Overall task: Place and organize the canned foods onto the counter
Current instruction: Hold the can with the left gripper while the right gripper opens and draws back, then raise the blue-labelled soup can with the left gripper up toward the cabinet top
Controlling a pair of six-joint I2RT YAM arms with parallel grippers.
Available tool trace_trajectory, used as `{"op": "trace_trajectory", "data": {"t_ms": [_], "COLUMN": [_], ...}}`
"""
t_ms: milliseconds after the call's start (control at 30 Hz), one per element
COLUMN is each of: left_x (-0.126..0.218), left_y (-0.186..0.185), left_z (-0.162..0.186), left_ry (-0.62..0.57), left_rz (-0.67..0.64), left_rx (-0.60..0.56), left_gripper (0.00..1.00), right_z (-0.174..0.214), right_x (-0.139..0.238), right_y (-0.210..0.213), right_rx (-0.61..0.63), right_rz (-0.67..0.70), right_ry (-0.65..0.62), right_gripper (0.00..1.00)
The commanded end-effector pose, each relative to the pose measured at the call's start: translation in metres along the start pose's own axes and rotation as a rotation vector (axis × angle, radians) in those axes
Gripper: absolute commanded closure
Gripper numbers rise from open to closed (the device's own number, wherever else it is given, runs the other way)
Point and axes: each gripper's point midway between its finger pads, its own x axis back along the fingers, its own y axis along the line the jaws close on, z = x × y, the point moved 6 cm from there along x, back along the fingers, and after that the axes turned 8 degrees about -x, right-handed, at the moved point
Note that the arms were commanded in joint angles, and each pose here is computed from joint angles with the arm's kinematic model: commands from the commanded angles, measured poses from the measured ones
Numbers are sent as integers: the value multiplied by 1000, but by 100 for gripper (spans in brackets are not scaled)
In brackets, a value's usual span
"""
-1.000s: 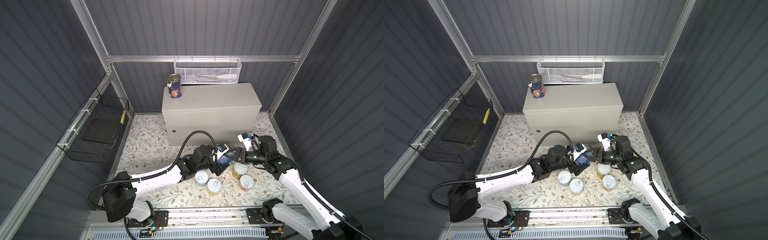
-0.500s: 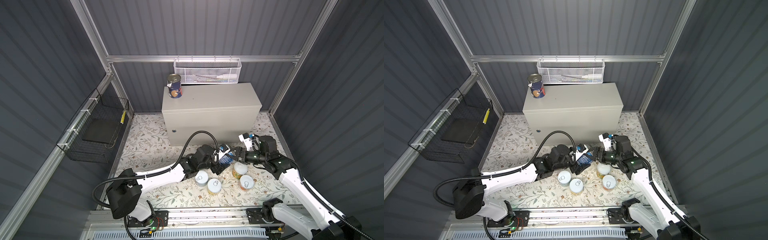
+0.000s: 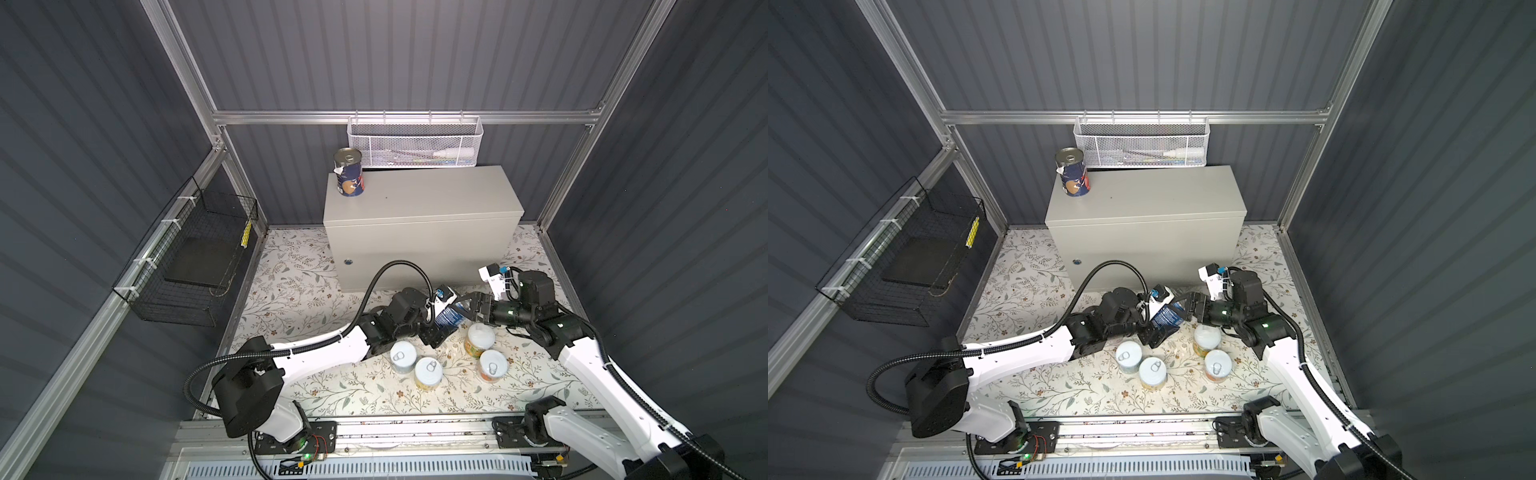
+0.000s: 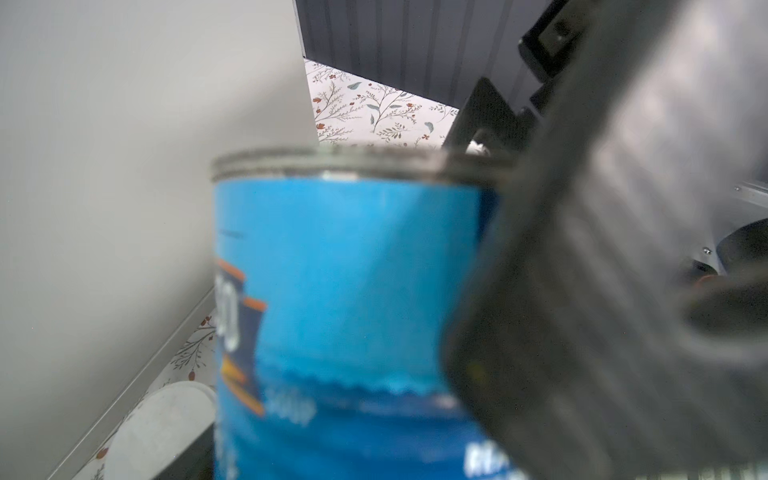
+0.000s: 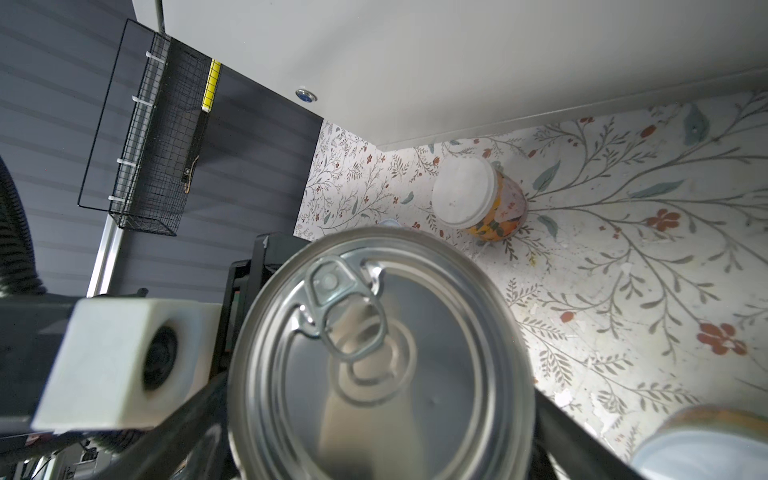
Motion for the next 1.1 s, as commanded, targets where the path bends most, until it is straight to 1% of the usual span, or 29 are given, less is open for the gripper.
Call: {"op": "trace_trajectory", "data": {"t_ms": [0, 167, 300, 333, 433, 533, 633, 700, 867, 933, 1067], "left_x": [23, 33, 44, 47, 51, 58, 69, 76, 92, 99, 107], "left_y": [6, 9, 14, 16, 22, 28, 33, 38, 46, 47, 48], "left_z": [-47, -53, -53, -52, -44, -37, -39, -41, -48, -52, -57], "left_ry": [-189, -201, -209, -215, -213, -211, -226, -223, -226, -245, -260], "left_rz": [-20, -52, -101, -117, -188, -251, -305, -350, -430, -440, -448], "left_rx": [10, 11, 49, 60, 113, 151, 179, 190, 174, 176, 194], "left_gripper": [38, 38, 39, 39, 39, 39, 39, 39, 40, 42, 42], "right_z": [-9, -11, -19, -19, -25, -27, -29, -29, -29, -28, -36], "right_x": [5, 3, 4, 5, 10, 16, 24, 27, 26, 24, 22], "right_y": [7, -2, -9, -14, -22, -28, -34, -37, -39, -41, -37], "right_rx": [58, 64, 97, 88, 87, 115, 124, 129, 162, 161, 168], "right_rz": [6, 54, 127, 164, 266, 321, 392, 422, 413, 405, 384], "right_ry": [-48, -55, -60, -51, -100, -168, -227, -241, -257, -258, -298], "right_gripper": [1, 1, 1, 1, 1, 1, 1, 1, 1, 1, 1]}}
